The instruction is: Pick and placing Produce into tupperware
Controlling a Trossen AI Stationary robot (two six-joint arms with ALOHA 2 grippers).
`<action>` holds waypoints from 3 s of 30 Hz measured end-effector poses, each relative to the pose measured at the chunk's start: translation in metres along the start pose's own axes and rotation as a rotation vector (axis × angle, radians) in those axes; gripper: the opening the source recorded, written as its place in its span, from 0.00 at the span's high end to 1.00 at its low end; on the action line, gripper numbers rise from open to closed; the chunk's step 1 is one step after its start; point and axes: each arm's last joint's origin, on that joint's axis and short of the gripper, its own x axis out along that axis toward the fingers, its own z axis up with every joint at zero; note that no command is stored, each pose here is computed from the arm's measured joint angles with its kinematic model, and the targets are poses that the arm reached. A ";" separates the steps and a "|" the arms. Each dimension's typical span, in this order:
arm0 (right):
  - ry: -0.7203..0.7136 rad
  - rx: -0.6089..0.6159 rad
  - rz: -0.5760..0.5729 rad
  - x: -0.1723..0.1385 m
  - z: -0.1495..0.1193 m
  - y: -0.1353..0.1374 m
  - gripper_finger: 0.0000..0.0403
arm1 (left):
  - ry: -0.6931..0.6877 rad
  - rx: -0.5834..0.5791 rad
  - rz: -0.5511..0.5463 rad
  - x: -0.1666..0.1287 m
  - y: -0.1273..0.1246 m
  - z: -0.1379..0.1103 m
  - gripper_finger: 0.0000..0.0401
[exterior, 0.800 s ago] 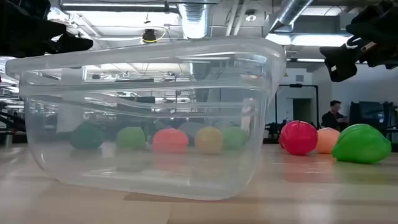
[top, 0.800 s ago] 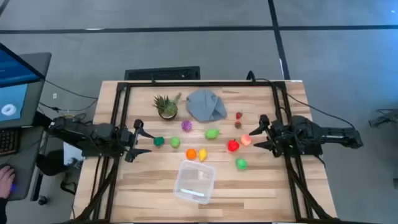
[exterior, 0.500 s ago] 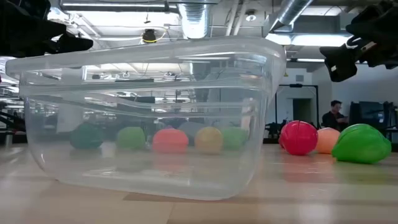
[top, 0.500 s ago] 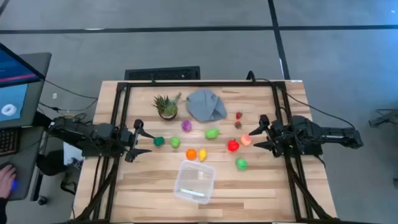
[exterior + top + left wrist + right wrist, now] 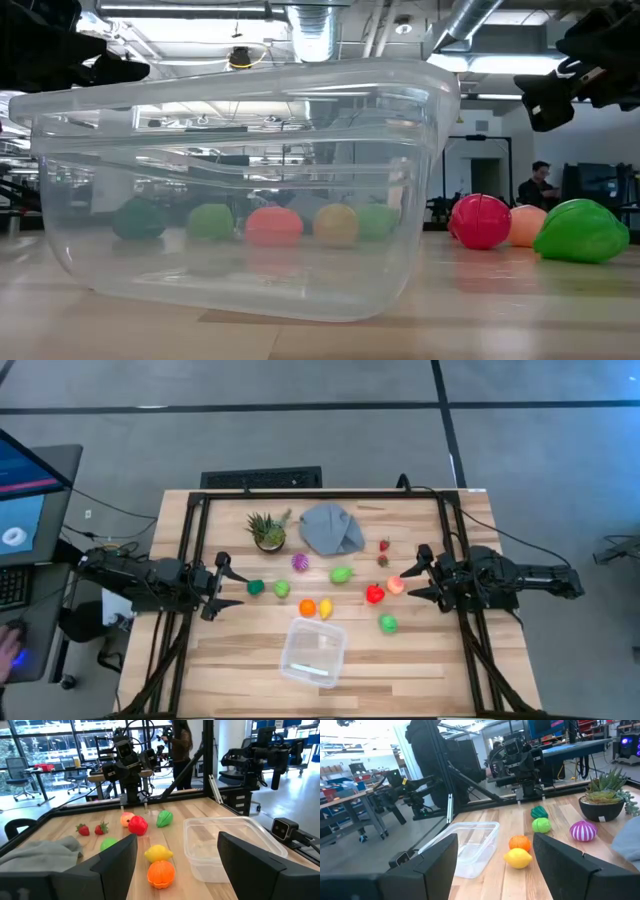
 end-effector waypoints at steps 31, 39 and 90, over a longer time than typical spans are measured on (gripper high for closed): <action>0.000 0.000 0.000 0.000 0.000 0.000 0.30 | 0.000 0.000 0.000 0.000 0.000 0.000 0.33; 0.000 0.000 0.000 0.000 0.000 0.000 0.30 | 0.000 0.000 0.000 0.000 0.000 0.000 0.33; -0.258 0.154 0.084 -0.004 0.026 0.007 0.30 | -0.361 -0.439 0.057 -0.006 0.006 0.032 0.33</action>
